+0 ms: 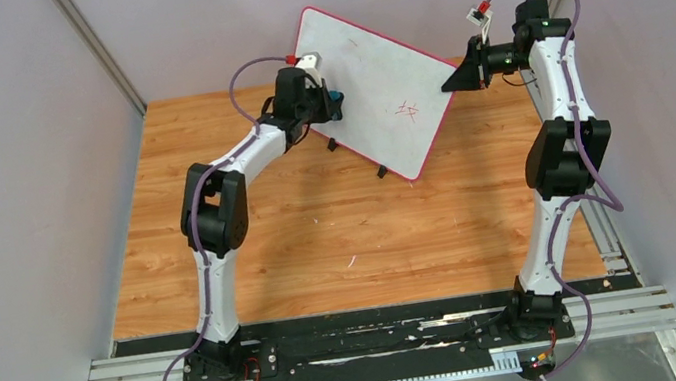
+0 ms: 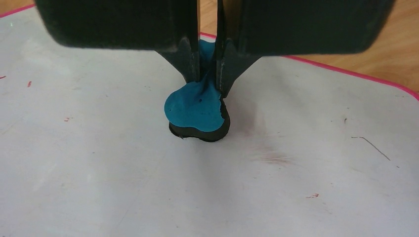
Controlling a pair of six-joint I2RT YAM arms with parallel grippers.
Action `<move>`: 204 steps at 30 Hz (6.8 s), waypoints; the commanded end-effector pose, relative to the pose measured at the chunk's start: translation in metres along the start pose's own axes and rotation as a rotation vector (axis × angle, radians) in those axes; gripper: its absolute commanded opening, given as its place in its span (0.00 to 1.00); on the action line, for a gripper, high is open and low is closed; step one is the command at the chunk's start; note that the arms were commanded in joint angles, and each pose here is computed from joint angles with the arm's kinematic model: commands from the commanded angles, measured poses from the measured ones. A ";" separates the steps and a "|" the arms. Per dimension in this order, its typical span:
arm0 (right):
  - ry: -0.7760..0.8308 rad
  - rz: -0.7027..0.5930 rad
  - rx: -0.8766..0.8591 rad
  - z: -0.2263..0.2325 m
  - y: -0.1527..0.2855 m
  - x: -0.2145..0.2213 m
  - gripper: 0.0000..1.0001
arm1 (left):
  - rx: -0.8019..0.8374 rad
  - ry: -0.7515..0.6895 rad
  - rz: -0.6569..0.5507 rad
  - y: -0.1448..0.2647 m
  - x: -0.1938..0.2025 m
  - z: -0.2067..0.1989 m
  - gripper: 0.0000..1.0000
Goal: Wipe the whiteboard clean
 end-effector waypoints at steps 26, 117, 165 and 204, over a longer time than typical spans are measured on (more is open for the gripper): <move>0.039 0.048 -0.041 0.014 -0.018 0.005 0.01 | 0.265 -0.062 0.016 -0.001 0.032 -0.144 0.00; 0.032 0.055 -0.053 0.015 -0.022 0.010 0.01 | 0.334 -0.080 0.005 0.006 0.022 -0.205 0.00; 0.030 0.070 -0.023 0.014 -0.019 0.009 0.01 | -0.120 -0.097 -0.170 0.088 -0.037 -0.056 0.00; -0.018 0.071 -0.009 0.013 -0.020 0.005 0.00 | -0.485 -0.086 0.112 0.195 0.074 0.002 0.00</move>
Point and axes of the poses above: each gripper's point midway between its finger pads, its own y axis back along the fingers, its own z axis along the line the jaws close on, x = y × z, the point moved 7 cm from there along y, back along the fingers, and after that the axes turned 5 degrees about -y, right-handed, at the moved point
